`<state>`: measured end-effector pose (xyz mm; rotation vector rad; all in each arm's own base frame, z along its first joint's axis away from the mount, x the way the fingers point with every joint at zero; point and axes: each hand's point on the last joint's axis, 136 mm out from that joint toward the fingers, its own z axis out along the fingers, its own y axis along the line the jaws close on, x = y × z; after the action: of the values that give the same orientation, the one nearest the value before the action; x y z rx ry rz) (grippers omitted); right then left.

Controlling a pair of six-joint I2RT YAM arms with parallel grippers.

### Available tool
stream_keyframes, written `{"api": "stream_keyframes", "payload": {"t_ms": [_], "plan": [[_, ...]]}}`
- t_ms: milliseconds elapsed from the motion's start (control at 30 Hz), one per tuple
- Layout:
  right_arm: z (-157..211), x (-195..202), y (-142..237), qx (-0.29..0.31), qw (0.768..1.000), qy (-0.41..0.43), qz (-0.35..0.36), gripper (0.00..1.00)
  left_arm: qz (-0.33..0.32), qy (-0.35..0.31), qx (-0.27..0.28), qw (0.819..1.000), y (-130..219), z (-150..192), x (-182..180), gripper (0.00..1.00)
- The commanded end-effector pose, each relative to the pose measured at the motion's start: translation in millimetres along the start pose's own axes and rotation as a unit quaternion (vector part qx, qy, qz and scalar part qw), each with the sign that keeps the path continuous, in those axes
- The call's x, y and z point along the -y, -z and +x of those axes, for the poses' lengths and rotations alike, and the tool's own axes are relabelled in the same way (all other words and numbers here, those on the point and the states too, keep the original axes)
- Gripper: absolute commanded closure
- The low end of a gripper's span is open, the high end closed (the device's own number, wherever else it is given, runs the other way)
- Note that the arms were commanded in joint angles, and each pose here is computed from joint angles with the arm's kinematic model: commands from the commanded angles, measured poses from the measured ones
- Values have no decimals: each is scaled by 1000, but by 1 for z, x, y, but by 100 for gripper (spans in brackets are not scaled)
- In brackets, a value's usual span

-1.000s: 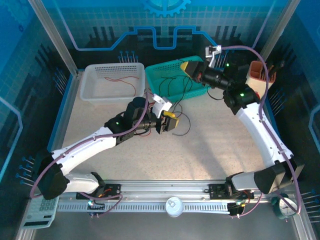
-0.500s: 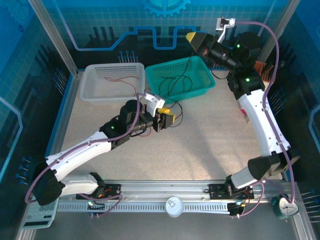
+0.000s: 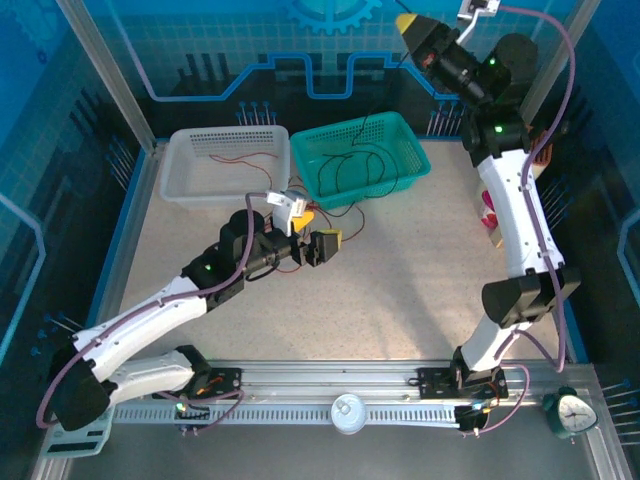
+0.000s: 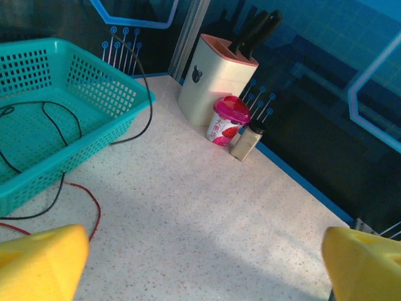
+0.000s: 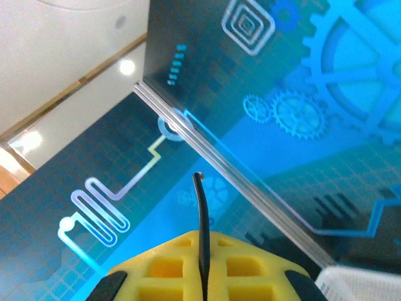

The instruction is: Untangle the cables

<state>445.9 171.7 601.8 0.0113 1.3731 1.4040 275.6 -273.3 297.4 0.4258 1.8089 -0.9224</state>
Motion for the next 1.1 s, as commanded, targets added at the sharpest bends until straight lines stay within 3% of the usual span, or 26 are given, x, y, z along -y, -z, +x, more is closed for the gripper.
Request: {"api": "stream_keyframes", "payload": {"t_ms": [0, 667, 833, 1067], "plan": [[-26, 14, -7, 36, 999, 20, -21, 100, -8, 7, 22, 1000, 7, -9, -3, 1], [-42, 107, -51, 50, 999, 15, 2, 100, -4, 23, 17, 1000, 1, -8, -2, 1], [-1, 145, -62, 4, 1000, 9, 19, 100, 0, 25, 17, 1000, -1, -8, -1, 1], [92, 228, -56, -82, 994, 5, 76, 100, 6, 30, 17, 999, -1, -8, 1, 1]]}}
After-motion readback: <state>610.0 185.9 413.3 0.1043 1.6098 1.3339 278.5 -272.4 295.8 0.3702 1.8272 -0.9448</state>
